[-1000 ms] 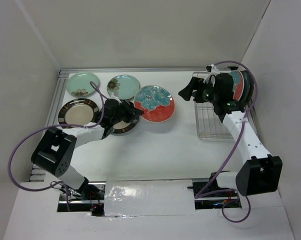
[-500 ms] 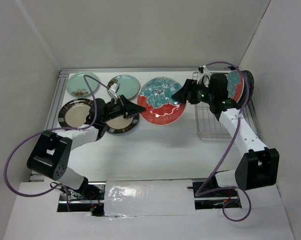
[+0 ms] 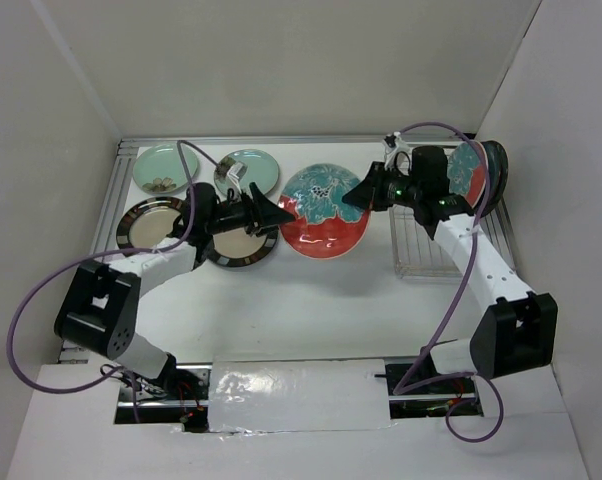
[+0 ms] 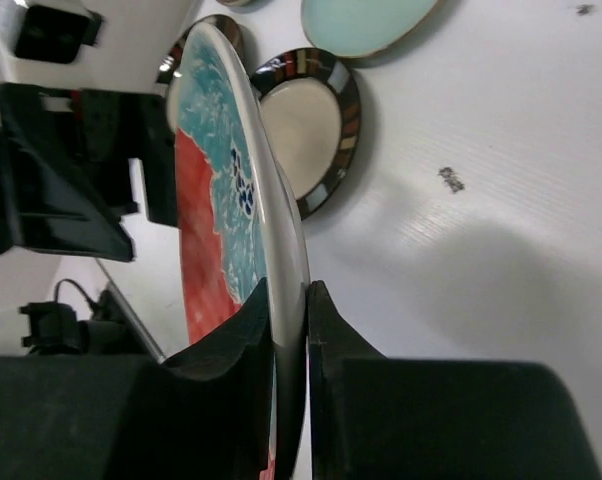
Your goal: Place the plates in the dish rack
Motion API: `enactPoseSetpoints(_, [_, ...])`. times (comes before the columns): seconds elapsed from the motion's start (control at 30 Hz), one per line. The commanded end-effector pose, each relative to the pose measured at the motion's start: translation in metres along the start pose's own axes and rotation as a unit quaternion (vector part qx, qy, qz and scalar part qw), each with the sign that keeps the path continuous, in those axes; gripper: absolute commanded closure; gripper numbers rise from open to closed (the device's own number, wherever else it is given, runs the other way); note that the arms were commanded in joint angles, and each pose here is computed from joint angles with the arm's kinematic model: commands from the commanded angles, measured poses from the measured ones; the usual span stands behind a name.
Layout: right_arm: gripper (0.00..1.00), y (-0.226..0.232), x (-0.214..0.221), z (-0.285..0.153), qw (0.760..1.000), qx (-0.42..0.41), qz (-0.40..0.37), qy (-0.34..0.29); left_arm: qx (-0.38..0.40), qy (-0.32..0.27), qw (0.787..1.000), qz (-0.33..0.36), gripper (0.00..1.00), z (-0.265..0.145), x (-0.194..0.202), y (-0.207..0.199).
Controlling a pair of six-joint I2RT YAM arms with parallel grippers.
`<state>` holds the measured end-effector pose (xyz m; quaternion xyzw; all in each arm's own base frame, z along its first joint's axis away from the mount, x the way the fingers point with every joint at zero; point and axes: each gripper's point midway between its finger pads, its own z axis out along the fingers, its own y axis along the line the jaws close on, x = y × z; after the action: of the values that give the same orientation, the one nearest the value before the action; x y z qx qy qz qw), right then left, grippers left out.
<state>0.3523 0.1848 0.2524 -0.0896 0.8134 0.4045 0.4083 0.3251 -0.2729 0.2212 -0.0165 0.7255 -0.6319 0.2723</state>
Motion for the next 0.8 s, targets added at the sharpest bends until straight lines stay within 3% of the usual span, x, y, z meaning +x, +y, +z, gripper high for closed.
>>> enactPoseSetpoints(0.0, [1.00,-0.006,-0.049,-0.015,0.992,0.063,-0.090,-0.064,-0.005,-0.015,0.994,0.107,0.24,-0.010,-0.027,-0.044])
enactPoseSetpoints(0.07, [1.00,-0.011,-0.074,-0.033,0.981,0.114,-0.122,-0.098,-0.072,-0.037,0.987,0.139,0.09,-0.018,-0.040,-0.029])
enactPoseSetpoints(0.13, [1.00,-0.013,-0.099,-0.050,0.967,0.153,-0.157,-0.130,-0.163,-0.049,0.977,0.125,0.00,-0.031,-0.044,-0.005])
enactPoseSetpoints(0.17, [1.00,-0.025,-0.119,-0.068,0.950,0.203,-0.175,-0.158,-0.215,-0.059,0.966,0.130,0.00,-0.044,-0.048,0.008])
enactPoseSetpoints(0.23, [1.00,-0.030,-0.131,-0.082,0.936,0.242,-0.183,-0.180,-0.250,-0.074,0.955,0.140,0.00,-0.056,-0.054,0.017])
enactPoseSetpoints(0.3, [1.00,-0.034,-0.159,-0.111,0.906,0.291,-0.217,-0.220,-0.298,-0.066,0.944,0.128,0.00,-0.071,-0.045,0.031])
enactPoseSetpoints(0.47, [1.00,-0.055,-0.210,-0.187,0.803,0.446,-0.250,-0.308,-0.377,-0.065,0.919,0.096,0.00,-0.114,-0.031,0.068])
enactPoseSetpoints(0.6, [1.00,-0.072,-0.227,-0.228,0.730,0.526,-0.282,-0.332,-0.396,-0.058,0.912,0.088,0.00,-0.135,-0.018,0.084])
enactPoseSetpoints(0.7, [1.00,-0.088,-0.233,-0.247,0.698,0.561,-0.293,-0.334,-0.408,-0.048,0.908,0.078,0.00,-0.146,-0.007,0.097])
enactPoseSetpoints(0.77, [1.00,-0.100,-0.235,-0.246,0.692,0.569,-0.301,-0.327,-0.410,-0.047,0.908,0.077,0.00,-0.150,-0.005,0.100])
